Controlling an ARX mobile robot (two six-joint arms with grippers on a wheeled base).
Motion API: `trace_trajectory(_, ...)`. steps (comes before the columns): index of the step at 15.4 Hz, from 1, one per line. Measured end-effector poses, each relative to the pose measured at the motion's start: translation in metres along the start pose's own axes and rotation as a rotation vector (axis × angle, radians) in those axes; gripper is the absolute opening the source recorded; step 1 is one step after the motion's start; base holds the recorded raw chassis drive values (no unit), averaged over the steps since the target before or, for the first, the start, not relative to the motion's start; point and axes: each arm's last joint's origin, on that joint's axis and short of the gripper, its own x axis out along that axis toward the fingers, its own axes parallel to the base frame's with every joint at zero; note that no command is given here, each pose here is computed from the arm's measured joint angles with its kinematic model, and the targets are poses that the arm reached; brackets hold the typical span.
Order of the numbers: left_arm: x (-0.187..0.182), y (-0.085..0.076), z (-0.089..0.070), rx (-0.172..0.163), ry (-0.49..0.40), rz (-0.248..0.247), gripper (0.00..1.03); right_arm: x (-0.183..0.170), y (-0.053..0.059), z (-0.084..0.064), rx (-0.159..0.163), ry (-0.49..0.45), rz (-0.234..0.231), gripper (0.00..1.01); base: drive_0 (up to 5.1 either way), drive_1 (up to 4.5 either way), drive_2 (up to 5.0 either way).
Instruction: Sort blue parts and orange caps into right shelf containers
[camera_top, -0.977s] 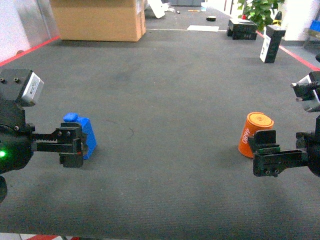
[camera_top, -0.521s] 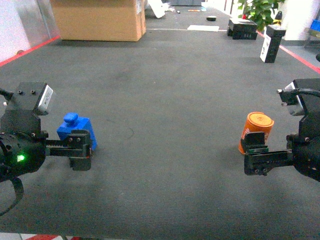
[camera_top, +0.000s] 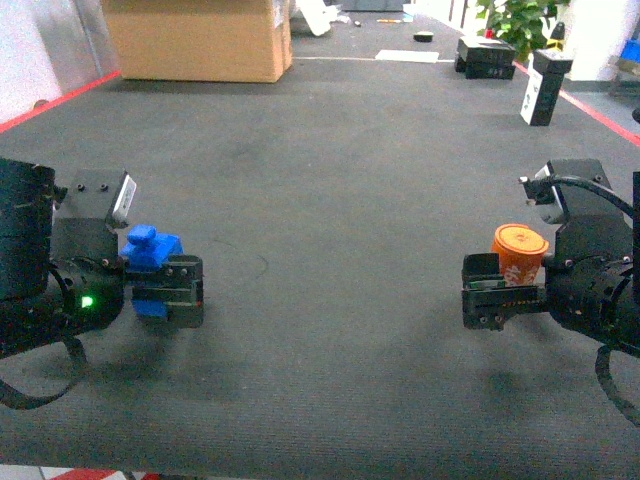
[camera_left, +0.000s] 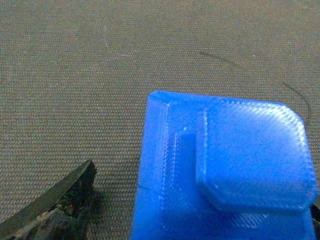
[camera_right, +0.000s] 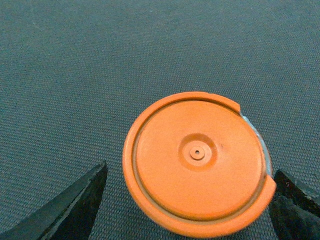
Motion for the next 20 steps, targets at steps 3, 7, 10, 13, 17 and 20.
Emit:
trace_trajectory(3,0.01,0.0,0.002,0.008,-0.012,0.021,0.98,0.003,0.002,0.0,-0.001,0.029,-0.018,0.88,0.0,0.0,0.0)
trace_trajectory(7,0.011,0.001,0.003,0.007,-0.01,0.034,0.72,0.003,0.002,0.0,-0.018,0.03,-0.018,0.44,0.0,0.0,0.0)
trace_trajectory(10,0.01,0.001,0.005,0.006,-0.036,0.043,0.45,0.003,0.004,0.0,-0.024,0.033,-0.013,0.43,0.0,0.0,0.0)
trace_trajectory(13,-0.005,0.005,0.0,-0.013,-0.074,0.056,0.44,-0.009,0.003,-0.002,-0.025,0.001,-0.029,0.43,0.0,0.0,0.0)
trace_trajectory(17,-0.113,0.01,0.024,-0.085,-0.392,0.148,0.44,-0.1,-0.008,0.034,-0.028,-0.242,-0.088,0.43,0.0,0.0,0.0)
trace_trajectory(20,-0.195,0.005,0.036,-0.063,-0.557,0.259,0.43,-0.183,-0.004,0.042,-0.034,-0.36,-0.129,0.42,0.0,0.0,0.0)
